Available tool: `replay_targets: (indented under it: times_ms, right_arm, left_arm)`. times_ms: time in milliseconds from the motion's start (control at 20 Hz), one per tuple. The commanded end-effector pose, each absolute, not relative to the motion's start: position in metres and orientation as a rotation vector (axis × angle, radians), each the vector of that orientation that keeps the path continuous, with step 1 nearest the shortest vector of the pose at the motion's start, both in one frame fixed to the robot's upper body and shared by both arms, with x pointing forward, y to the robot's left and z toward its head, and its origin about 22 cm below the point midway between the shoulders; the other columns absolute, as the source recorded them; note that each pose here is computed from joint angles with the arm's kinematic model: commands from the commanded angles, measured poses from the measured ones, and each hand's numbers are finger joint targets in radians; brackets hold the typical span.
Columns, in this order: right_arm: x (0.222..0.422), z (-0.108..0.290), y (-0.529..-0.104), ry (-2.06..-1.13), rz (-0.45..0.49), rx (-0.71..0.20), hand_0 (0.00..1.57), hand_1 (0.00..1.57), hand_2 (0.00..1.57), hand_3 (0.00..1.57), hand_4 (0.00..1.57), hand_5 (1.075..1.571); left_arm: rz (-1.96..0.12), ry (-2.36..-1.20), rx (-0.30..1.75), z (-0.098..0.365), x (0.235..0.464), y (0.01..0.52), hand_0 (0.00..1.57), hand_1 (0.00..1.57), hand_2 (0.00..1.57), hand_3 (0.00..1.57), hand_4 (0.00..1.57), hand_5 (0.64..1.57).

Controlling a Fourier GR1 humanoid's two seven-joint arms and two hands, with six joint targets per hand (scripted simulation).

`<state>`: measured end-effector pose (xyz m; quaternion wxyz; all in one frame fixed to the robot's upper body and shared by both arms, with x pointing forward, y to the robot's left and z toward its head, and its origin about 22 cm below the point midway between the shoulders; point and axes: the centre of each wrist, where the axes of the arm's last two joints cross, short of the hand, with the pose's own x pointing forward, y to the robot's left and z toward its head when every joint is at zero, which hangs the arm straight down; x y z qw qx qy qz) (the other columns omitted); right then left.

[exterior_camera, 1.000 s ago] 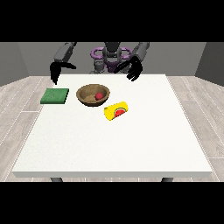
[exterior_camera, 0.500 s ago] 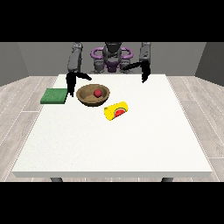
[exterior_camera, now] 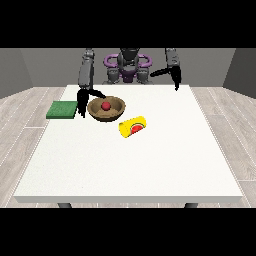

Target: Pick the cup and pour the ball into the bowl, then pick the bowl and place it on the pad

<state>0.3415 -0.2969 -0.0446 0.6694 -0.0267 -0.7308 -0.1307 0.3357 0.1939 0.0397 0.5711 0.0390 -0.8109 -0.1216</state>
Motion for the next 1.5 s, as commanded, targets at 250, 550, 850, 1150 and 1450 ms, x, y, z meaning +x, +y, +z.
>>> replay_targets:
  times_ms: [250,550,850,1150,1450]
  right_arm:
    - [0.348,-0.061,-0.289,-1.678,-0.299,-0.054,0.00,0.00,0.00,0.00,0.13,1.562]
    - [0.319,-0.096,-0.296,-1.370,-0.382,-0.266,1.45,1.45,1.57,0.00,0.47,1.512]
    - [0.305,-0.093,-0.332,-1.286,-0.087,-0.668,1.57,1.57,1.57,1.56,0.94,1.558]
    - [0.346,-0.059,-0.301,-1.168,-0.040,-0.690,1.57,1.57,1.57,1.05,0.86,1.567]
    - [0.384,-0.009,-0.282,-1.076,0.018,-0.638,1.57,1.57,1.57,0.89,0.81,1.565]
  left_arm:
    - [-0.284,-1.964,0.097,0.078,0.338,0.191,0.00,0.00,0.00,0.00,0.00,1.566]
    - [-0.300,-2.001,0.052,0.081,0.333,0.186,0.00,0.00,0.00,0.00,0.08,1.571]
    - [-0.365,-1.985,-0.005,0.078,0.333,0.185,0.00,0.00,0.00,0.00,0.66,1.531]
    - [-0.250,-1.858,0.045,0.045,0.339,0.223,0.00,0.00,0.00,0.00,0.96,1.423]
    - [-0.148,-1.650,0.124,-0.009,0.319,0.255,0.00,0.00,0.00,0.00,1.00,1.411]
